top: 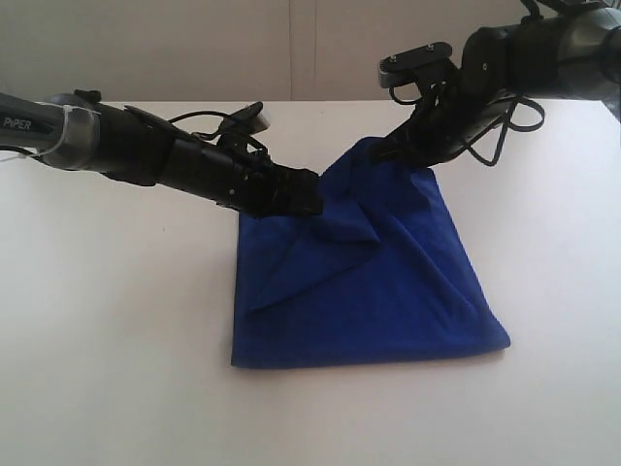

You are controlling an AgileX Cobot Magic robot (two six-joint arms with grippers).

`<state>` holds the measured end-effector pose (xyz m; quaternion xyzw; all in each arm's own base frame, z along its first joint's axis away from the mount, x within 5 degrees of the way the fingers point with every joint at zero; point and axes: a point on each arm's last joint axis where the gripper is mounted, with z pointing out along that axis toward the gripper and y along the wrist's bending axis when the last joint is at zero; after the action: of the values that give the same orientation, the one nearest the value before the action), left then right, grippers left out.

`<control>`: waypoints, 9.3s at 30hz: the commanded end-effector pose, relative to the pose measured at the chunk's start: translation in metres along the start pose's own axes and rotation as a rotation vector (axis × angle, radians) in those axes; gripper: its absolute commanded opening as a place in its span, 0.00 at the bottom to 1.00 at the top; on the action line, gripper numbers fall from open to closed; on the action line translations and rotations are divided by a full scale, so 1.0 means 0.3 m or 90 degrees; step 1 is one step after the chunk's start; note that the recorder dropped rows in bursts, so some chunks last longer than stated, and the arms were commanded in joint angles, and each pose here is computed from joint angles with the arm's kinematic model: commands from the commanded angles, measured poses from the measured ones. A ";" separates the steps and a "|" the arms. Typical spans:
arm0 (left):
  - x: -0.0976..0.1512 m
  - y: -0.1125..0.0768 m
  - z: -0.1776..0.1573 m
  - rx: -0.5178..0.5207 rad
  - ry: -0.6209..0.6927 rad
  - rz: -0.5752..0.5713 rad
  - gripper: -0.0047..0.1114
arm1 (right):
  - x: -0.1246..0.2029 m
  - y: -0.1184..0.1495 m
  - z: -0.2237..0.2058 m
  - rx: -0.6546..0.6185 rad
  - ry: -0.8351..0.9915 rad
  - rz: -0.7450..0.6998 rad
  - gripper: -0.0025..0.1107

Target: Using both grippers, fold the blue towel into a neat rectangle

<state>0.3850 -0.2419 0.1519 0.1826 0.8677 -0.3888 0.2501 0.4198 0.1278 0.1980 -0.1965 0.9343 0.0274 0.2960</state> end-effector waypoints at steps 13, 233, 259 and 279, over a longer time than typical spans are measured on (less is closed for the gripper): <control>0.027 -0.017 0.048 0.032 0.008 -0.028 0.47 | -0.003 -0.011 0.000 0.006 -0.011 -0.004 0.02; -0.142 -0.442 -0.513 -0.495 0.118 0.750 0.04 | 0.085 -0.005 -0.604 0.131 -0.147 -0.141 0.02; -0.189 -0.330 -0.442 -0.495 0.073 0.744 0.04 | 0.043 -0.063 -0.497 0.147 -0.151 -0.121 0.02; -0.209 -0.265 -0.415 -0.497 0.055 0.737 0.04 | 0.022 -0.101 -0.432 0.154 -0.137 -0.103 0.02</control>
<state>0.3523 -0.2129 0.3175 0.5332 0.6975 0.1455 0.4560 0.3521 0.0814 0.3047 -0.2362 0.8724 -0.0788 0.4206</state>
